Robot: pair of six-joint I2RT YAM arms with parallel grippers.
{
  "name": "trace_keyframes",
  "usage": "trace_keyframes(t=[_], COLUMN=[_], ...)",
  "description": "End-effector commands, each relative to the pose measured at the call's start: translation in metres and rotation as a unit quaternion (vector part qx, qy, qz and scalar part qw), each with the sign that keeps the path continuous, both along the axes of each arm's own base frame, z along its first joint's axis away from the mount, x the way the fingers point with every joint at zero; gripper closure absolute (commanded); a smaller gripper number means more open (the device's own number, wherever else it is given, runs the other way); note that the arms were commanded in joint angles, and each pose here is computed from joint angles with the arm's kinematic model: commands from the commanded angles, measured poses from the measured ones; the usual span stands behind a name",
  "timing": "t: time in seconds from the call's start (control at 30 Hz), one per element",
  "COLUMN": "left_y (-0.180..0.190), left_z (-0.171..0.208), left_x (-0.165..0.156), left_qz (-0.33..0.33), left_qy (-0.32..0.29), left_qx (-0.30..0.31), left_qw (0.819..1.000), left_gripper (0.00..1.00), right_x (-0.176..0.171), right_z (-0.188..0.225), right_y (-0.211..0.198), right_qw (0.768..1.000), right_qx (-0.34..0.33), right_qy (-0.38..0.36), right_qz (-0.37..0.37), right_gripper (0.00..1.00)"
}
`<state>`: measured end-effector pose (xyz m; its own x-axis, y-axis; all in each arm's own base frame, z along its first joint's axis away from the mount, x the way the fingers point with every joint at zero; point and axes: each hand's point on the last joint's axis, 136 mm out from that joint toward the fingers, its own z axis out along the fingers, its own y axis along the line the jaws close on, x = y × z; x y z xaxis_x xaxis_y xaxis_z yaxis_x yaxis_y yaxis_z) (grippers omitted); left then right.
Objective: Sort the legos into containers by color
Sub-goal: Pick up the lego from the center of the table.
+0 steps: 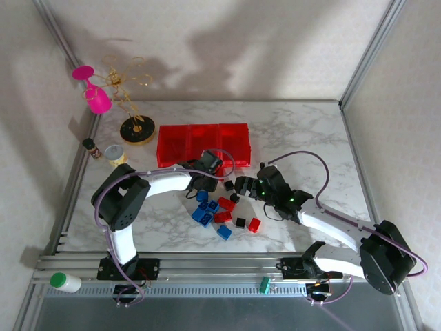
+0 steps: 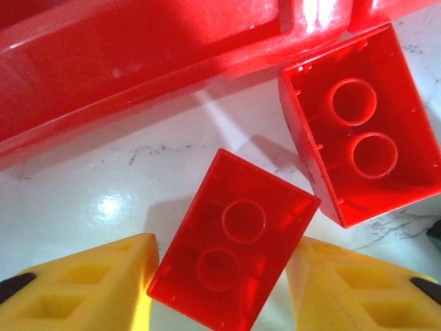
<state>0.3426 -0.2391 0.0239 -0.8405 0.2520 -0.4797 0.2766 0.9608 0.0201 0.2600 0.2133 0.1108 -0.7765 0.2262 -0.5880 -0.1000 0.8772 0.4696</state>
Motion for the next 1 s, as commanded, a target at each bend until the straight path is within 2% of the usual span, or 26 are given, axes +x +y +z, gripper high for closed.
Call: trace_keyframes(t=[0.0, 0.43, 0.8, 0.97], left_y=[0.002, 0.004, 0.016, 0.040], left_z=[0.006, 0.025, 0.082, 0.117], left_x=[-0.001, -0.012, -0.026, -0.006], left_qz=[-0.003, -0.007, 0.008, 0.060], left_qy=[-0.001, -0.005, -0.046, -0.077], left_qx=[-0.008, -0.030, -0.079, -0.098], left_qw=[1.000, 1.000, 0.996, 0.990], left_gripper=[0.53, 0.64, 0.67, 0.71], right_x=[0.006, 0.009, 0.017, 0.026], right_z=[0.011, 0.023, 0.062, 0.074], right_y=[-0.003, 0.001, 0.029, 0.047], right_qw=[1.000, 1.000, 0.995, 0.992], right_qx=[0.003, 0.008, 0.044, 0.064], right_qy=[-0.012, -0.025, -0.073, -0.085], right_qz=[-0.013, -0.002, 0.054, 0.073], right_gripper=[0.01, 0.01, 0.01, 0.01])
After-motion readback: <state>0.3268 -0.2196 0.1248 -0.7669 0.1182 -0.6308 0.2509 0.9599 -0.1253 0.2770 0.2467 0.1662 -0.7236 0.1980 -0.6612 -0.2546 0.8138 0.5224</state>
